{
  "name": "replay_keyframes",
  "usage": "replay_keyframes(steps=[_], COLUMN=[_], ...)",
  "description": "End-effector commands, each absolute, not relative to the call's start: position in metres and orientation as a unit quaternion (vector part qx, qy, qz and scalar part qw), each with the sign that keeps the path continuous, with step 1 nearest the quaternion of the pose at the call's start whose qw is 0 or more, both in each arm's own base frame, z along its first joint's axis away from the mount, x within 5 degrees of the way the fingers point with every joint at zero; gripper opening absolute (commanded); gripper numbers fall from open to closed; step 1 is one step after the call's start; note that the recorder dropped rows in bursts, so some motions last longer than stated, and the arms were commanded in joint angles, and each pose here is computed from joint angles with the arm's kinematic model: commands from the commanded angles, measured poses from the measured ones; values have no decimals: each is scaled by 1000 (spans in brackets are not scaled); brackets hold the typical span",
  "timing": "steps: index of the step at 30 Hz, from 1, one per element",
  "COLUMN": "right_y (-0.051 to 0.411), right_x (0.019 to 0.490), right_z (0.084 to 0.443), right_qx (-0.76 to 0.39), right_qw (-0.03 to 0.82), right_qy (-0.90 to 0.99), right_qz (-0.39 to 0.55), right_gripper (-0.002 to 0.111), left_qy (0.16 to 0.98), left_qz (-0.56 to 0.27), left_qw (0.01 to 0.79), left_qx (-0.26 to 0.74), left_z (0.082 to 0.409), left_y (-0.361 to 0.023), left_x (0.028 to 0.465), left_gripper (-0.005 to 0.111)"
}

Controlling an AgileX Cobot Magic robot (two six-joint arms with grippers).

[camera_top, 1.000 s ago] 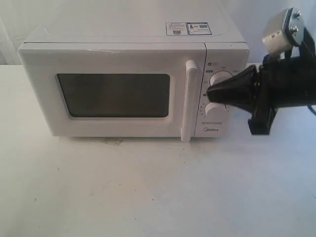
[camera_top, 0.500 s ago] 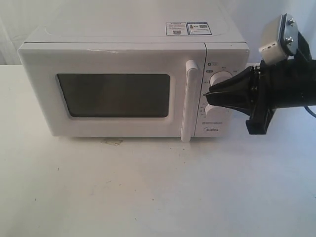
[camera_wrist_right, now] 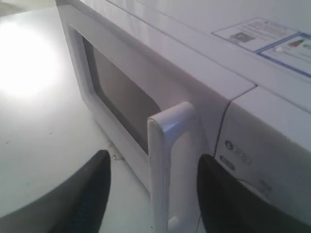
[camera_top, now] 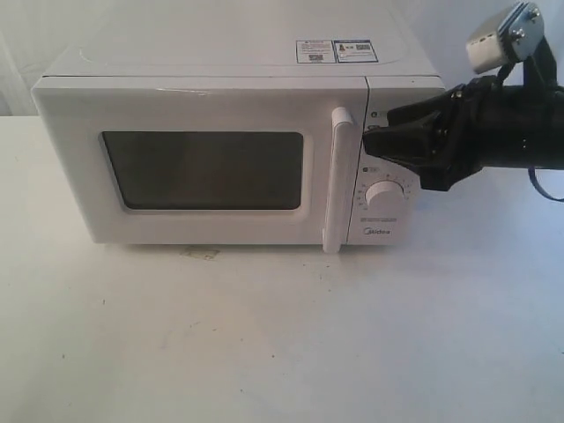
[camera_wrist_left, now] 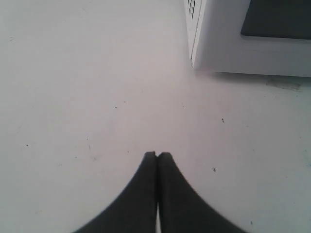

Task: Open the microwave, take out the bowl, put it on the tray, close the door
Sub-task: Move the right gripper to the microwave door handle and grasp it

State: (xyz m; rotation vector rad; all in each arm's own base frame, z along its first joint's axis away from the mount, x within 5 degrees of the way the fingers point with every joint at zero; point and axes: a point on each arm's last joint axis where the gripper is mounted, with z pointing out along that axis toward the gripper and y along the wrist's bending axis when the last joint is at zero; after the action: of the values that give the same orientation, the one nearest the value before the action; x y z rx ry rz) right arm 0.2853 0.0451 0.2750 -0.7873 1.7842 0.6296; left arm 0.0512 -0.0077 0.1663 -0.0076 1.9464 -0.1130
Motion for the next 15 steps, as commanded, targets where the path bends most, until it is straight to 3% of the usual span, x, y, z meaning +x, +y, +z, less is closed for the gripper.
replay_keyframes(steps=[1,7,15], right_y=[55,71,70], right_x=[292,298,313], right_z=[262,250,238], right_qx=[-334,-379,-322], right_qw=[503,510,517], right_qy=[744,721,752], right_qz=[287,276,253], right_gripper=[51,51,51], left_qy=[826,826,826], left_qz=[-51,-51,-51], left_qw=[562,562,562], left_qx=[-3,-3,-3], left_z=[165,165,165], left_y=[-8,-8,-8], left_x=[51,51,51], left_gripper=[0,0,0])
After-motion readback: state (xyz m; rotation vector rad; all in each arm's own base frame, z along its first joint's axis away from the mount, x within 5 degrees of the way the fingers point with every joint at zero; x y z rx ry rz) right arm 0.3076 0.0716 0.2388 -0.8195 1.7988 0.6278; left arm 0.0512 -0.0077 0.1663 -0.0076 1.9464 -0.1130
